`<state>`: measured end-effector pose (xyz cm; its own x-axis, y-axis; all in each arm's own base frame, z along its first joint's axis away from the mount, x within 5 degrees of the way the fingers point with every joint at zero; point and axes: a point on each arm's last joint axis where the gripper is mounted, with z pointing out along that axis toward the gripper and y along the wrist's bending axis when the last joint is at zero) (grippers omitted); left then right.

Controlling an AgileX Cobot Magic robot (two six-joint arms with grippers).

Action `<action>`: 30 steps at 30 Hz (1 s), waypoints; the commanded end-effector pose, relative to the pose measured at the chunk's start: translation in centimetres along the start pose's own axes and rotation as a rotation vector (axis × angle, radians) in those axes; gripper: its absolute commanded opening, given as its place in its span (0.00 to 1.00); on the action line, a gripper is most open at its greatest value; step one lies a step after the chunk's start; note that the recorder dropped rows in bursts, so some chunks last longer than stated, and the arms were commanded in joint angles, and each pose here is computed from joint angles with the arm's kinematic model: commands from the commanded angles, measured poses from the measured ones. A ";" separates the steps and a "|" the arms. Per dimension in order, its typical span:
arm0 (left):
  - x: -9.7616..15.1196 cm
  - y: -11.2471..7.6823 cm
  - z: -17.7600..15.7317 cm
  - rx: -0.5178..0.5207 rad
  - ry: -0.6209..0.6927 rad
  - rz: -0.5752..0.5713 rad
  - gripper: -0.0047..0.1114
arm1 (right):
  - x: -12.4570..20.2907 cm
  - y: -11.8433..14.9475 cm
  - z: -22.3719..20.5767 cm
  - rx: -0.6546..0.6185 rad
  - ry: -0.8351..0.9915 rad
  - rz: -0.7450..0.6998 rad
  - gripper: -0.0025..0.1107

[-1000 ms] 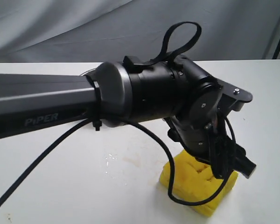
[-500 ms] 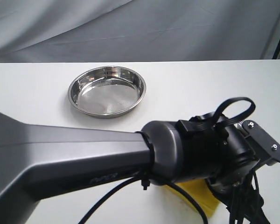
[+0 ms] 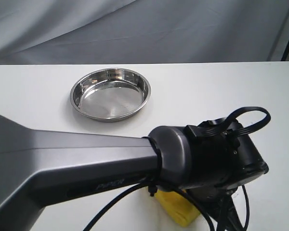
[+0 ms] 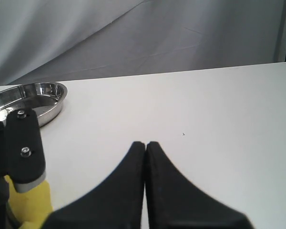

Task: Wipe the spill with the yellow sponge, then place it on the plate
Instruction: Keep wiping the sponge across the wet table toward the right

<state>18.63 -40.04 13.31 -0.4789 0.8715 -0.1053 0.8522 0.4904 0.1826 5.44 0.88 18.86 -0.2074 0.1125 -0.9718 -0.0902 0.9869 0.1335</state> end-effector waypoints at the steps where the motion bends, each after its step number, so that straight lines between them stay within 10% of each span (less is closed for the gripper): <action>1: 1.7 0.4 0.5 -0.044 0.182 -0.005 0.04 | 0.0 0.0 0.0 0.000 -0.016 0.007 0.02; 8: 2.1 0.3 0.4 -0.044 0.227 -0.012 0.04 | 0.0 0.0 0.0 0.000 -0.016 0.007 0.02; 18: -1.7 -2.7 0.0 0.314 -0.167 -0.142 0.04 | 0.0 0.0 0.0 0.000 -0.016 0.007 0.02; 30: 0.6 9.5 2.6 0.166 0.058 -0.360 0.04 | 0.0 0.0 0.0 0.000 -0.016 0.007 0.02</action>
<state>25.44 -37.44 13.13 -0.7524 0.6340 -0.1789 0.6562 0.7451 -0.1193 5.44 0.88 18.86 -0.2074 0.1125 -0.9718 -0.0902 0.9869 0.1335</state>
